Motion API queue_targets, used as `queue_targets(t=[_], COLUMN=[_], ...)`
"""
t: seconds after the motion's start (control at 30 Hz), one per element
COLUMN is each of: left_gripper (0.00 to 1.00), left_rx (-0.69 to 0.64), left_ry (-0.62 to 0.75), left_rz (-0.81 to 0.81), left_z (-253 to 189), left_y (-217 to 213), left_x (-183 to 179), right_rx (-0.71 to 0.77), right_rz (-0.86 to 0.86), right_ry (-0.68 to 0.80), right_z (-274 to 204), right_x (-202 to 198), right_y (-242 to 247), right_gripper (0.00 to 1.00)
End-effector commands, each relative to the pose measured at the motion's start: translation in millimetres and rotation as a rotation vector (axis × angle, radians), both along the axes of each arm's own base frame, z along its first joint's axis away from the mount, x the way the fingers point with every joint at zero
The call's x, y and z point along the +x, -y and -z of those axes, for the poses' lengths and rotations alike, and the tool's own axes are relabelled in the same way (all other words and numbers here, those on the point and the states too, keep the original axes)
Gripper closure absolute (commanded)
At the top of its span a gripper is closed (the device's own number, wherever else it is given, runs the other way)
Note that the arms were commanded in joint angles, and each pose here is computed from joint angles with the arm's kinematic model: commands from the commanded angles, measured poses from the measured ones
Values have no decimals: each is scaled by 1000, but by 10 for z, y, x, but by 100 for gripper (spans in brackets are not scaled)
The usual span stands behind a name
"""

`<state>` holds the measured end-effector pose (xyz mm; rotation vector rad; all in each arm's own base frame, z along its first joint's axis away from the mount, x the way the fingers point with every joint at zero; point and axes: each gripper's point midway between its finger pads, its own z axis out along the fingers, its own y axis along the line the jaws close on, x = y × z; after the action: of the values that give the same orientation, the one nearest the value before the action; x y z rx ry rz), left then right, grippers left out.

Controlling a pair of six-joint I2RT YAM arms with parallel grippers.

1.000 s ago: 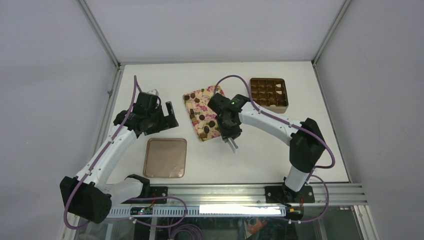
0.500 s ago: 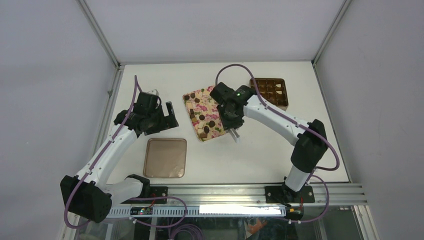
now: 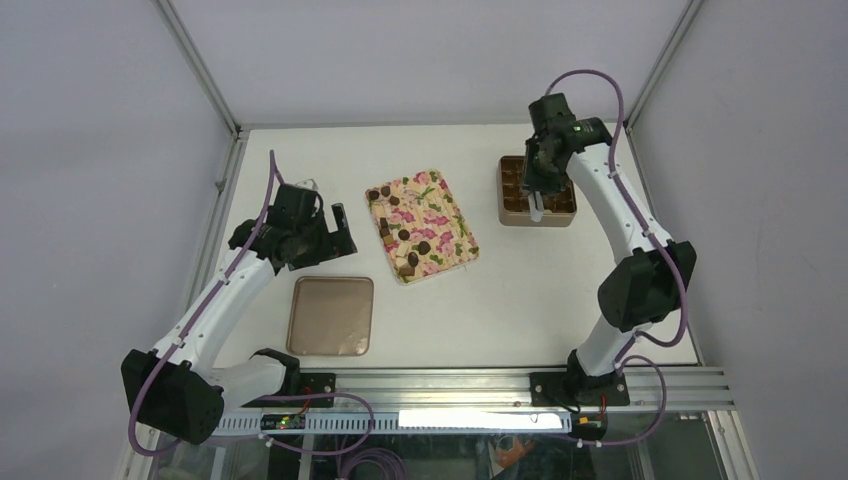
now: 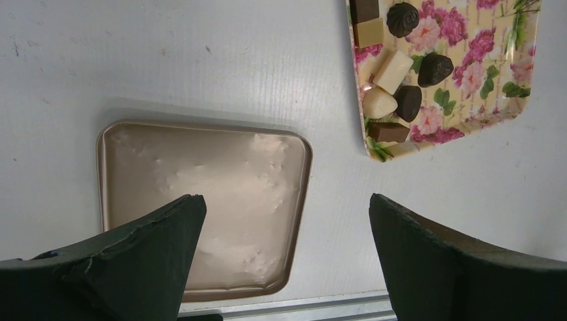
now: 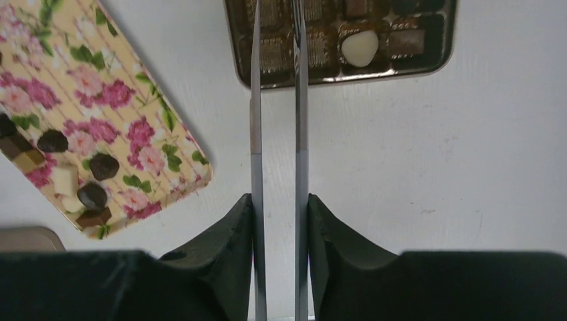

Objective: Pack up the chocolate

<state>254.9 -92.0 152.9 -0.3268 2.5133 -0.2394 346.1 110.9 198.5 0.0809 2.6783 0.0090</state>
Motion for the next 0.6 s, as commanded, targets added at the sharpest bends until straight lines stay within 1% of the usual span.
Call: queue_targets(t=[0.0, 0.13, 0.33, 0.57], left_gripper=[1, 1, 1, 1], left_rx=[-3, 4, 10, 12], left_ry=[53, 54, 41, 27], left_rz=[-21, -23, -32, -41], left_z=[-106, -106, -63, -27], left_y=[-35, -61, -128, -192], left_x=[128, 138, 152, 176], right_rx=[58, 69, 79, 75], right_rz=[44, 84, 109, 103], right_ry=[99, 98, 83, 40], right_z=[-232, -153, -8, 189], right_x=[423, 658, 904, 1022], right_y=[143, 248, 315, 315], right_gripper=[100, 100, 100, 100])
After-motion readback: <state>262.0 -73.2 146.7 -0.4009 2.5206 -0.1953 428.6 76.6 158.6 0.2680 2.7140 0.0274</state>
